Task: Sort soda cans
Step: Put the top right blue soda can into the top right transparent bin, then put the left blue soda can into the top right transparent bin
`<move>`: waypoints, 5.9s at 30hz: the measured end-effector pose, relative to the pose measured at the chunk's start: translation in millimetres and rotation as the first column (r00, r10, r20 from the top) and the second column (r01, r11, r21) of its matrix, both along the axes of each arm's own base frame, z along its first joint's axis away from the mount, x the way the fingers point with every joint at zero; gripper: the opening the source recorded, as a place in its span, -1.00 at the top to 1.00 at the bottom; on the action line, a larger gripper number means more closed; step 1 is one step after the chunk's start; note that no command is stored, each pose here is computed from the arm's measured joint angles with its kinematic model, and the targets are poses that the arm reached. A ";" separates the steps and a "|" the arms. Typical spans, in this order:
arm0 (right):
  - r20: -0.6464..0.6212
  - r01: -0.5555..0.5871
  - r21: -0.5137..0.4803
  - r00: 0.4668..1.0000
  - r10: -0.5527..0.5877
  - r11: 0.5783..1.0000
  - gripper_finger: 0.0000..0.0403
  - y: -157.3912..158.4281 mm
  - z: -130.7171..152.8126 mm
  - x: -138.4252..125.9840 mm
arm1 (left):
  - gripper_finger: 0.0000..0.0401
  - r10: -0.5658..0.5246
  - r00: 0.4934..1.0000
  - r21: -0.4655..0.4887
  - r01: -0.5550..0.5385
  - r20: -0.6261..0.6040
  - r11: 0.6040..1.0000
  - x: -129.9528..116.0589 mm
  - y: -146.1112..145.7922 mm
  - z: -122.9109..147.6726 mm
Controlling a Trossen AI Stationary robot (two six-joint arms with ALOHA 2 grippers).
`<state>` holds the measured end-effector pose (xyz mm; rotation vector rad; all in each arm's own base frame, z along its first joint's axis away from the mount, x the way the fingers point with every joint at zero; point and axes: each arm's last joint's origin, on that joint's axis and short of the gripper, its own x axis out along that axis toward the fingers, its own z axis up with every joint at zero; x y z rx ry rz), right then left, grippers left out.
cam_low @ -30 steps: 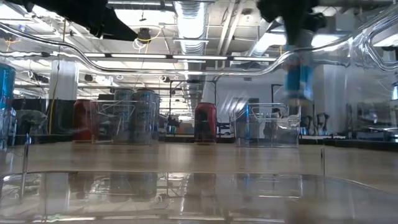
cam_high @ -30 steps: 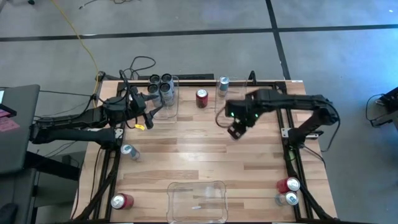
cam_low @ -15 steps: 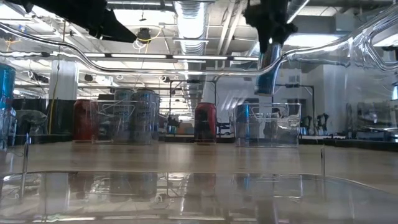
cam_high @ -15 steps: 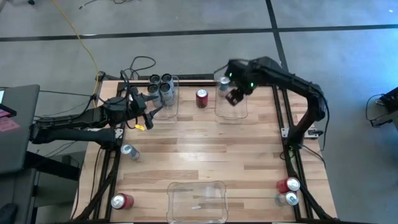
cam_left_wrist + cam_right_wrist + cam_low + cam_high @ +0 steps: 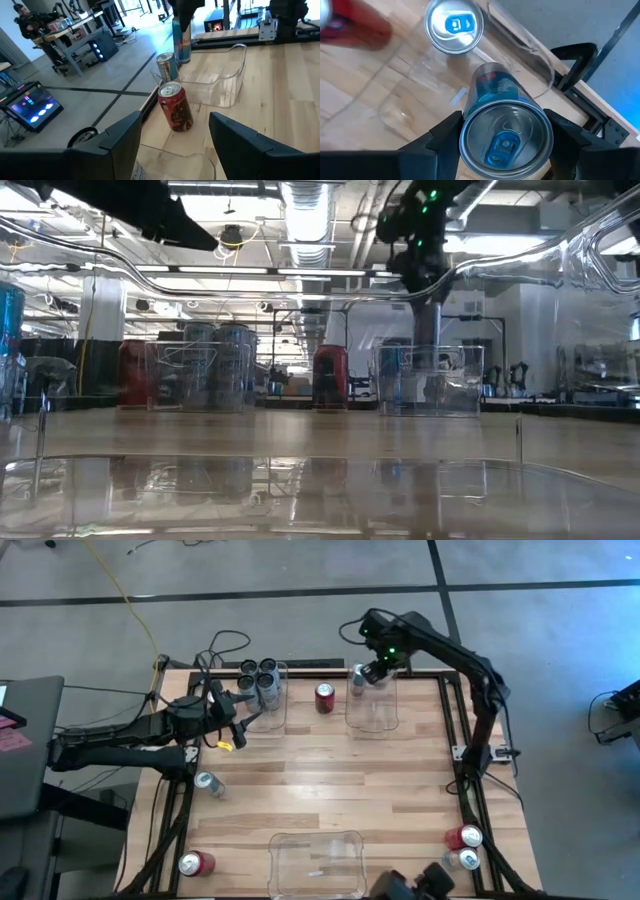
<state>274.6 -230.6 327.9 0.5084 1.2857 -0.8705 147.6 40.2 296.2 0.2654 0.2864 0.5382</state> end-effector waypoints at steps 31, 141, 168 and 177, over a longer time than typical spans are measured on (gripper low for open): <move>-0.011 -0.074 0.083 0.997 0.075 0.994 -0.17 -39.3 -44.6 9.2 | -0.14 0.050 0.996 -0.072 -0.056 -0.074 0.996 -3.4 0.3 -10.3; 0.605 -0.247 -0.703 0.286 0.744 0.667 -0.88 202.0 -15.7 47.1 | 0.00 -0.120 0.962 -0.784 -0.125 -0.246 0.608 -45.1 -40.6 -30.4; 0.612 -0.193 -0.725 0.261 0.747 0.661 -0.88 197.7 -0.7 37.3 | -0.46 -0.222 0.654 -0.665 -0.571 -0.723 0.481 -37.6 -54.0 -18.6; 0.615 -0.193 -0.722 0.260 0.744 0.664 -0.88 198.1 -0.7 37.3 | -0.69 -0.237 0.637 -0.659 -0.580 -0.733 0.479 -32.4 -57.3 -21.0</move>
